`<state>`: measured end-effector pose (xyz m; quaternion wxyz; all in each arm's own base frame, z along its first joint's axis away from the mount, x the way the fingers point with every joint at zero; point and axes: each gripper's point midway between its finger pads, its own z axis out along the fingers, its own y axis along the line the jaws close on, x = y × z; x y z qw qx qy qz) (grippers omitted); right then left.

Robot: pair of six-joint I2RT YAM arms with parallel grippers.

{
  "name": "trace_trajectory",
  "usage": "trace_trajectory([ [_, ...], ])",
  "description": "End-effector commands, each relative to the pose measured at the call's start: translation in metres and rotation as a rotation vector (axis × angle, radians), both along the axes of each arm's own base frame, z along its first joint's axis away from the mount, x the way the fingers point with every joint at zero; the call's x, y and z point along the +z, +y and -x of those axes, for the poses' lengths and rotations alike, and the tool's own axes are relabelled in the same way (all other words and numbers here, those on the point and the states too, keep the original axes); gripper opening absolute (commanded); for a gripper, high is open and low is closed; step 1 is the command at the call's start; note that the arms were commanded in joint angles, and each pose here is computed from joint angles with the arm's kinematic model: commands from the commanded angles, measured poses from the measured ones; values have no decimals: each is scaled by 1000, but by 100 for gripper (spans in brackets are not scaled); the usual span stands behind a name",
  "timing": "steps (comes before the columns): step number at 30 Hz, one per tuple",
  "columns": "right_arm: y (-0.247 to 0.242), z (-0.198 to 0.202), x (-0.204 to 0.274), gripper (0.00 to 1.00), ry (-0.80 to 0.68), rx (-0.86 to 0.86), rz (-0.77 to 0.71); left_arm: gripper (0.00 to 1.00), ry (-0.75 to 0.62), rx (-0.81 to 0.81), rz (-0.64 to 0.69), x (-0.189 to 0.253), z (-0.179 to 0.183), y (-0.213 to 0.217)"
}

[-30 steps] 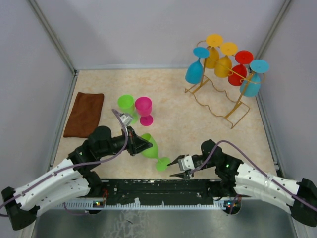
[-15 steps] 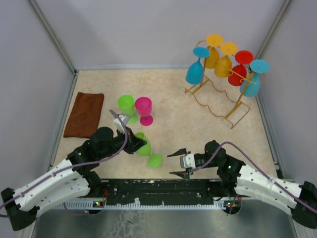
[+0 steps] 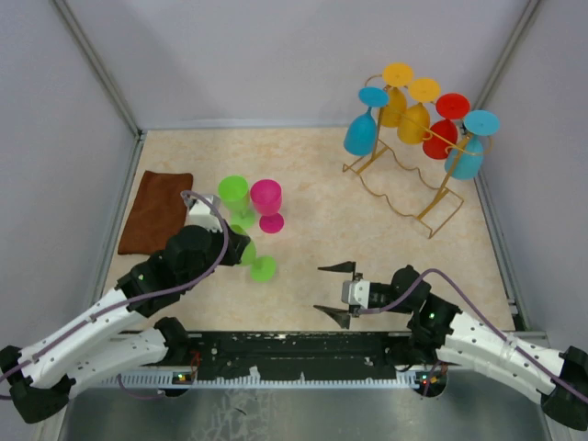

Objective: Take the wine glass off the wine glass rack
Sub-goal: Place the wine glass at the center of the board.

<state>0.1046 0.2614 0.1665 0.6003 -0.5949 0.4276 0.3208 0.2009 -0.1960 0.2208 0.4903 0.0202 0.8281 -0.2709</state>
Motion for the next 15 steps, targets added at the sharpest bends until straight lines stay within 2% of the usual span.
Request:
trace_trajectory([
  [1,-10,-27,39,88,-51,-172,-158,0,-82,166,-134,24,-27,27],
  [7,-25,-40,61,98,-3,-299,-279,0,-79,167,-300,16,-51,13],
  [15,-40,-57,65,99,11,-423,-315,0,-91,164,-414,-9,-72,1],
])
